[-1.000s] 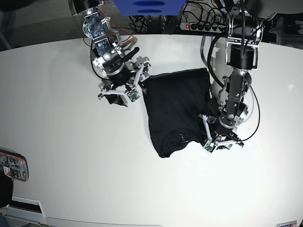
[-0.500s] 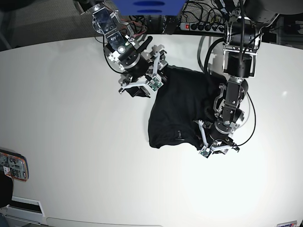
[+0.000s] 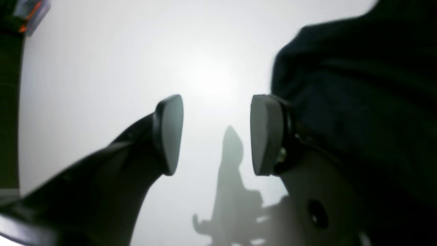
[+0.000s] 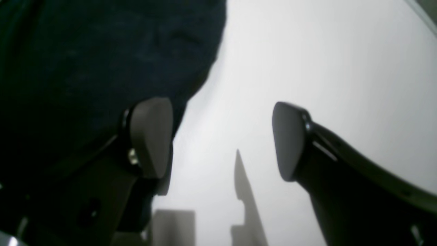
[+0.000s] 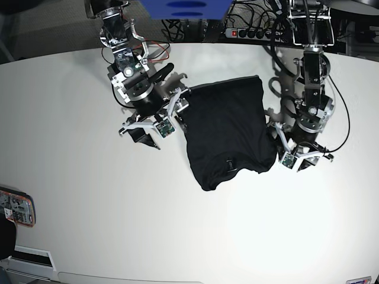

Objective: Fold the T-shirt properly

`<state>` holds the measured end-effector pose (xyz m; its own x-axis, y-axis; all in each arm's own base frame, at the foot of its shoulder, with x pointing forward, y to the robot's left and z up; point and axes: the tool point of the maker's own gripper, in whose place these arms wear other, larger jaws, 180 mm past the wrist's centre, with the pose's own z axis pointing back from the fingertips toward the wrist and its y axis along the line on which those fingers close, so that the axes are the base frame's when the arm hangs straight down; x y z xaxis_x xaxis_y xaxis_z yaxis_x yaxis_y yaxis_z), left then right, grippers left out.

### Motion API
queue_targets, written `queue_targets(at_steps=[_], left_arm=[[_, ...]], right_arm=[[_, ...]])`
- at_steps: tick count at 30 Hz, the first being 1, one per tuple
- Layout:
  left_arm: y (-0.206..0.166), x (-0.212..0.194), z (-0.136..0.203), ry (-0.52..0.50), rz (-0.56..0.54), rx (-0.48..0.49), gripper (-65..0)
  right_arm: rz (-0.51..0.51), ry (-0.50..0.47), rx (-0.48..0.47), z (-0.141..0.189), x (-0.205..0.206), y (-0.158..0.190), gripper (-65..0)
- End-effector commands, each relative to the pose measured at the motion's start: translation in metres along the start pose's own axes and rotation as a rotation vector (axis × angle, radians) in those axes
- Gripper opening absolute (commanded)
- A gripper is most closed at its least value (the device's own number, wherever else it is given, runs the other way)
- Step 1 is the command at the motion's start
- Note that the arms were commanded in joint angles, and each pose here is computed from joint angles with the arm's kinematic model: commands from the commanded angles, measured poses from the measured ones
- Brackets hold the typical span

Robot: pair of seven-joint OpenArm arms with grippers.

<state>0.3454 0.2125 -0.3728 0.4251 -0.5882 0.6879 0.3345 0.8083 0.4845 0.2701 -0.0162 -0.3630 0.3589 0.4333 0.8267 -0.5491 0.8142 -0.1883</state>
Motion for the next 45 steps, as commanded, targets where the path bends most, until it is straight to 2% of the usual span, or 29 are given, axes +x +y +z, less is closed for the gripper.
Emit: queue_targets(at_steps=[1,5,8,10,14,16,19,24,29,32,33,36,39,41,45], left_arm=[[0.013,0.015,0.001,-0.049,-0.013,0.028,-35.0],[0.019,0.022,0.007,-0.071,-0.025,0.043,-35.0],[0.021,0.014,0.032,-0.074,-0.027,0.071,-35.0],[0.018,0.028,0.048,-0.126,-0.009,0.069,-35.0],[0.021,0.042,0.098,-0.22,0.083,0.076,-35.0],[0.018,0.043,0.116,-0.256,0.133,0.057,-35.0],[0.01,0.047,0.14,-0.382,0.184,0.035,-35.0],[-0.004,0.042,0.175,-0.555,0.224,0.015,-35.0],[0.002,0.023,0.204,-0.779,0.328,0.12,-34.4],[0.001,0.005,0.219,-0.857,0.302,0.177,-34.6],[-0.002,-0.001,0.224,-0.865,0.302,0.191,-34.8],[-0.014,-0.02,0.226,-0.773,0.288,0.18,-34.8],[-0.019,-0.025,0.229,-0.752,0.291,0.172,-34.8],[-0.022,-0.03,0.233,-0.733,0.293,0.161,-34.8],[-0.025,-0.034,0.236,-0.716,0.294,0.151,-34.8]], right_arm=[[0.003,-0.063,-0.014,0.002,0.019,-0.004,-21.1],[0.005,-0.078,-0.02,0.004,0.024,-0.006,-21.1],[0.026,-0.083,-0.027,0.014,0.023,-0.01,-21.1],[0.057,-0.084,-0.022,0.021,0.015,-0.012,-21.1],[0.102,-0.263,-0.075,0.034,0.038,-0.04,-21.1],[0.095,-0.32,-0.108,0.045,0.036,-0.052,-21.1],[0.089,-0.432,-0.163,0.067,0.038,-0.067,-21.1],[0.095,-0.529,-0.237,0.095,0.029,-0.089,-21.1],[0.1,-0.675,-0.292,0.124,0.017,-0.101,-21.1],[0.117,-0.789,-0.334,0.148,0.014,-0.11,-21.1],[0.122,-0.818,-0.346,0.156,0.012,-0.111,-21.1],[0.143,-0.85,-0.397,0.183,-0.005,-0.118,-21.1],[0.165,-0.903,-0.439,0.205,-0.015,-0.124,-21.1],[0.168,-0.9,-0.462,0.22,-0.03,-0.124,-21.1],[0.141,-0.821,-0.462,0.225,-0.052,-0.121,-21.1]])
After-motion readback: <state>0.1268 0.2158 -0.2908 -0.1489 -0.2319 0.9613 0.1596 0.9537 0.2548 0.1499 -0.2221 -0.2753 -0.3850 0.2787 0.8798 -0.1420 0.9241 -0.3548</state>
